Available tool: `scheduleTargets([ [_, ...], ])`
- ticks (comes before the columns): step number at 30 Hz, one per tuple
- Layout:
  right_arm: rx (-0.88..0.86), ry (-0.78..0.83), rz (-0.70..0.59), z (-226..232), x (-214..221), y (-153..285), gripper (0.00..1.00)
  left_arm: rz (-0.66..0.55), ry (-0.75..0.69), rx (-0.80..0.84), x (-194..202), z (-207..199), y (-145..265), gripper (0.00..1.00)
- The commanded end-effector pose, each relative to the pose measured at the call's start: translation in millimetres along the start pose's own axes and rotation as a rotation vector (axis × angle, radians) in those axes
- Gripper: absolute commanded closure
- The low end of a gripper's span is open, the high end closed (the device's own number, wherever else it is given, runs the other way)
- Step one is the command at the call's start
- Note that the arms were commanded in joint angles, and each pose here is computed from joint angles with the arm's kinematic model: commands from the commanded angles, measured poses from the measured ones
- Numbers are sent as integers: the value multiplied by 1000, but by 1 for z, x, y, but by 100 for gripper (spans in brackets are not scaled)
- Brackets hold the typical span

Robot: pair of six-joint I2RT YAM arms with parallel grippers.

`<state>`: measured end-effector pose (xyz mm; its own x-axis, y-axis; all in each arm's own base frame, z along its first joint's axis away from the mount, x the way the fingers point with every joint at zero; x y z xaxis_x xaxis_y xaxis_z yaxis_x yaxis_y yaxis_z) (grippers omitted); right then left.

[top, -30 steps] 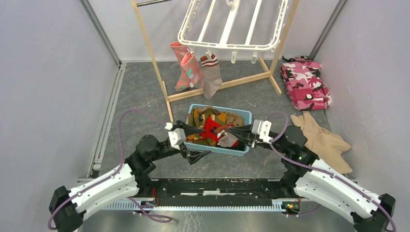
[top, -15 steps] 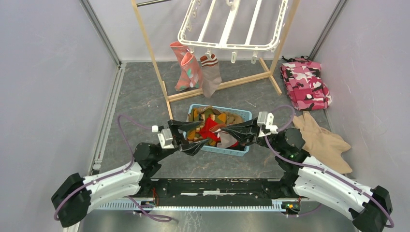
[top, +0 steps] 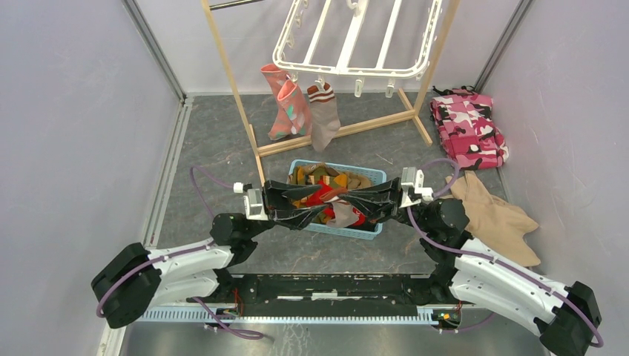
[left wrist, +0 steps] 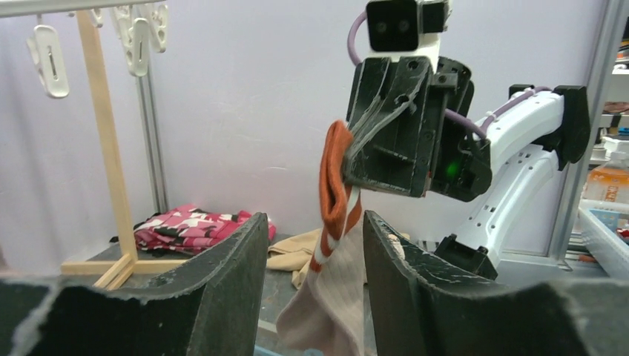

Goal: Clip the socks to the hanger
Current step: Pick up the sock from the bin.

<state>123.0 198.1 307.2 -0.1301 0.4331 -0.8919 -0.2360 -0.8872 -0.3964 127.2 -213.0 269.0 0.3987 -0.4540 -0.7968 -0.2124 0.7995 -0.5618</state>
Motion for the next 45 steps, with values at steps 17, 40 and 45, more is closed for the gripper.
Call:
scheduleTargets([
  [17, -27, -16, -49, 0, -5, -2, 100, -138, 41, 70, -20, -2, -17, 77],
  [40, 212, 275, -86, -40, -43, 11, 37, 415, -176, -18, -17, 23, -5, 98],
  [45, 222, 318, -190, -56, -68, 4, 29, 455, -234, -18, -25, 27, -3, 98],
])
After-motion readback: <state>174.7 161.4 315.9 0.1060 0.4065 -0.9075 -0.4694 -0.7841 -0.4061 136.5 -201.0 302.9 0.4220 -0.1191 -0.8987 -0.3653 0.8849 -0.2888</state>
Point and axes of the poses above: each gripper's point midway between its finger pads, its own y axis back along the fingers, its own z axis along the line the jaws close on, x = y × z, the point moved 9 cm from there along y, back along the fingers, and after that the axes turned 15 degrees about -y, right-handed, at the moved point
